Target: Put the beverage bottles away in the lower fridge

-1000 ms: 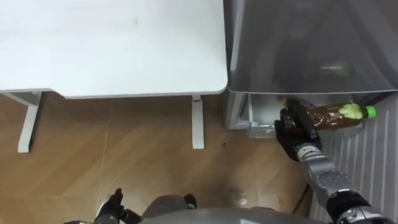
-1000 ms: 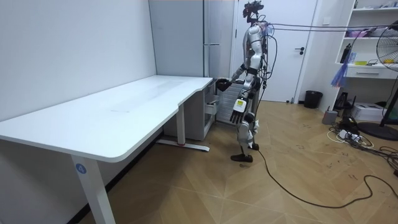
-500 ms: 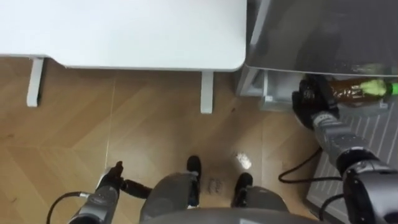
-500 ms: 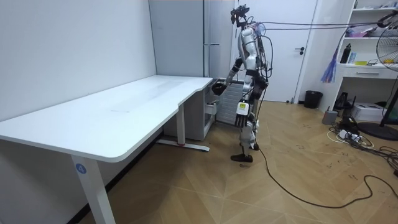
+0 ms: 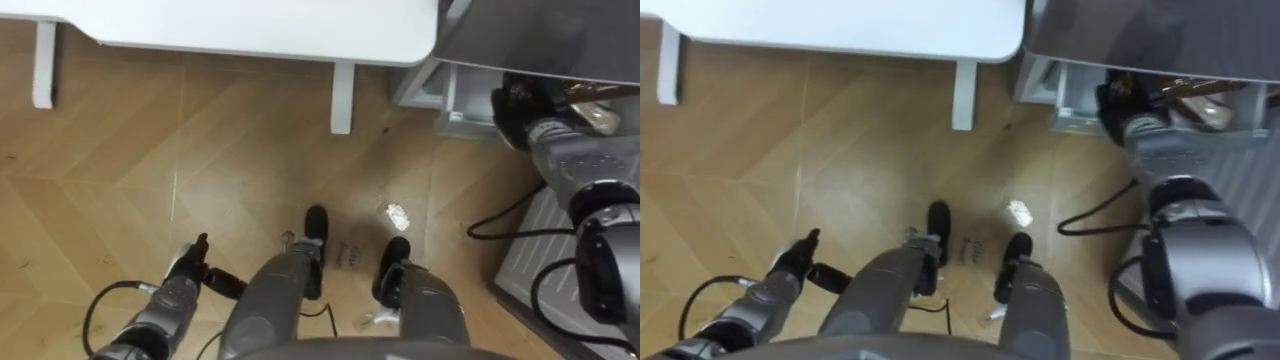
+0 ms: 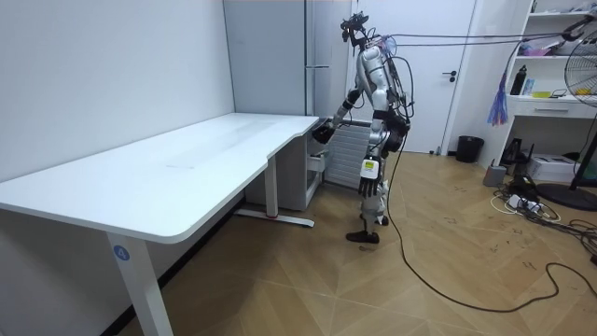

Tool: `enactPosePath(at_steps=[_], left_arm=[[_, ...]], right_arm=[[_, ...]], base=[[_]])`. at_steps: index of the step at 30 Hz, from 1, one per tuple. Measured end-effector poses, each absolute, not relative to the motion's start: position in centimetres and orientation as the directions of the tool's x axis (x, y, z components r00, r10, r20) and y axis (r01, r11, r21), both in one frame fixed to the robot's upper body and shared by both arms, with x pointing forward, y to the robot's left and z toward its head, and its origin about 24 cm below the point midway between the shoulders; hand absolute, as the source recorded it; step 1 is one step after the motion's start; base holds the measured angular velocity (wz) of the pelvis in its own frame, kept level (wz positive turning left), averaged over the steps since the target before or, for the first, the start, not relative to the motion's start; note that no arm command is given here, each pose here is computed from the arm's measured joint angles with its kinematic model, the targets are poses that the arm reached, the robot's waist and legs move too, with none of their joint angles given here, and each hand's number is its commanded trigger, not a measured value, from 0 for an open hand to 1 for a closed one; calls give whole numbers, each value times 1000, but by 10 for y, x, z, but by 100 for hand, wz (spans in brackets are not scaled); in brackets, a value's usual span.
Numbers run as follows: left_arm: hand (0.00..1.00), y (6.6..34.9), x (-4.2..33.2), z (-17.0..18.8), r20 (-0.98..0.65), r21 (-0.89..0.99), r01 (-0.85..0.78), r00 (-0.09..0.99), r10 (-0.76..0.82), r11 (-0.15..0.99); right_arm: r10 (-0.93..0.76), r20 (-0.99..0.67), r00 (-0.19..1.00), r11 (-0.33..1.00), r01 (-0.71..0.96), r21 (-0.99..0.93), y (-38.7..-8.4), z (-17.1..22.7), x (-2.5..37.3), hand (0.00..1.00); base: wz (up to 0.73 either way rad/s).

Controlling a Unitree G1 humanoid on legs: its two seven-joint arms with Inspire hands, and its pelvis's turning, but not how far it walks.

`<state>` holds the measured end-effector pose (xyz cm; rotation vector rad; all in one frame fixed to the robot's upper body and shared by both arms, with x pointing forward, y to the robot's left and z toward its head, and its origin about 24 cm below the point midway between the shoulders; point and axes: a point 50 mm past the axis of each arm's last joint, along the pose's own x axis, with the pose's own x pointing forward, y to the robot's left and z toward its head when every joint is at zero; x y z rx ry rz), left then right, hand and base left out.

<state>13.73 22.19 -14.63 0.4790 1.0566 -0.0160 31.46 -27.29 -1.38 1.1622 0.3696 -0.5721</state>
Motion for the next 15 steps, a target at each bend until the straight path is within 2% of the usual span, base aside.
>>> enactPosePath(at_steps=[7,15], left_arm=[[0,222,146,-143,-828,378,242,521,209,894],[0,225,142,-144,-834,383,244,506,220,891]], right_arm=[[-258,-548,796,280,604,746,-275,8,331,0],[-295,-550,781,277,621,733,-287,15,331,0]], base=[[4],[-2]])
